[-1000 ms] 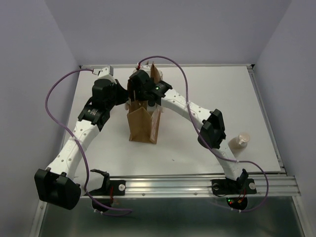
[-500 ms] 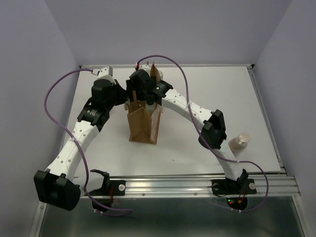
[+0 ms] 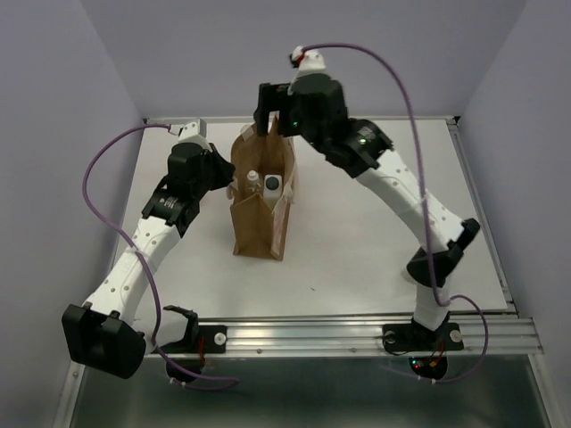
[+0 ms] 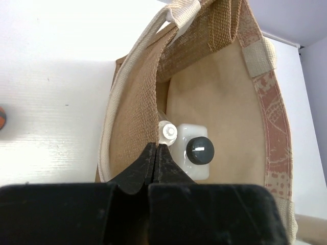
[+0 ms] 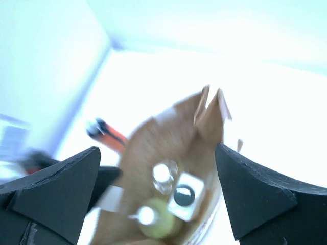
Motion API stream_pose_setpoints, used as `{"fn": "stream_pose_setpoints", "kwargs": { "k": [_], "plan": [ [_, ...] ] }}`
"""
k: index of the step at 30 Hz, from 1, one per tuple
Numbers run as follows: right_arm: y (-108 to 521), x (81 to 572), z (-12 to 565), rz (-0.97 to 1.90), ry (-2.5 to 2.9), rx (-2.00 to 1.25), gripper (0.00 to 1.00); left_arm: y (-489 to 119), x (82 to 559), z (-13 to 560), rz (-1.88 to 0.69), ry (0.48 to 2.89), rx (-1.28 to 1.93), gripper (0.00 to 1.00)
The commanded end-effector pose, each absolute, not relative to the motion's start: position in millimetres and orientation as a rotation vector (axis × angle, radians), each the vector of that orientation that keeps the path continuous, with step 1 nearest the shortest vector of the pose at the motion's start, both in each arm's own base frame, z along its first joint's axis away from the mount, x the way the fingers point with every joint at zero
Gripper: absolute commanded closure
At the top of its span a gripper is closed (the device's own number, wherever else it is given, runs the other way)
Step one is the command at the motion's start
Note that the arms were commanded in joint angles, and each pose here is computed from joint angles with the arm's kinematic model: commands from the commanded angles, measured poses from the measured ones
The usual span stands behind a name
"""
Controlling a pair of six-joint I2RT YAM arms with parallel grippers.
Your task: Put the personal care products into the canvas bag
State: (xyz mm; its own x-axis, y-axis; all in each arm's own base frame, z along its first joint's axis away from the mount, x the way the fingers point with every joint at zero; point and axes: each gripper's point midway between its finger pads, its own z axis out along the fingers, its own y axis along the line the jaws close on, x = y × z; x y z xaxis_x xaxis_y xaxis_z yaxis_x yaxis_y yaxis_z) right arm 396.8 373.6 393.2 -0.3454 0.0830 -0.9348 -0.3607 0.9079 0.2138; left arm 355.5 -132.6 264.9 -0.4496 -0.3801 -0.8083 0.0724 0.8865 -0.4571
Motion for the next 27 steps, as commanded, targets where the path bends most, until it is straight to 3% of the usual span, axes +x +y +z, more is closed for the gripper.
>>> {"fn": "stream_pose_setpoints", "kwargs": {
  "k": [1,7,16,22,27],
  "plan": [
    [324.6,375.9,504.5,0.572,1.629,-0.101,0.0,-125.4,358.8,267.0,-0.492,1.945,-0.25,1.0],
    [239.7,358.1,498.3,0.338,1.669,0.058,0.0,-123.9,356.2,270.3,-0.491,1.936,-0.25,1.0],
    [37.5,273.7,363.1,-0.163,1.986,0.617,0.0,-126.5,356.5,264.8,-0.496,1.951,-0.239,1.0],
    [9.1,223.2,279.9,-0.201,2.259,0.743,0.0,-128.3,357.1,260.3,-0.499,1.966,-0.233,1.0],
    [-33.8,196.5,209.9,-0.399,2.414,0.967,0.0,-129.4,357.5,256.9,-0.494,1.975,-0.224,1.0]
  ]
}}
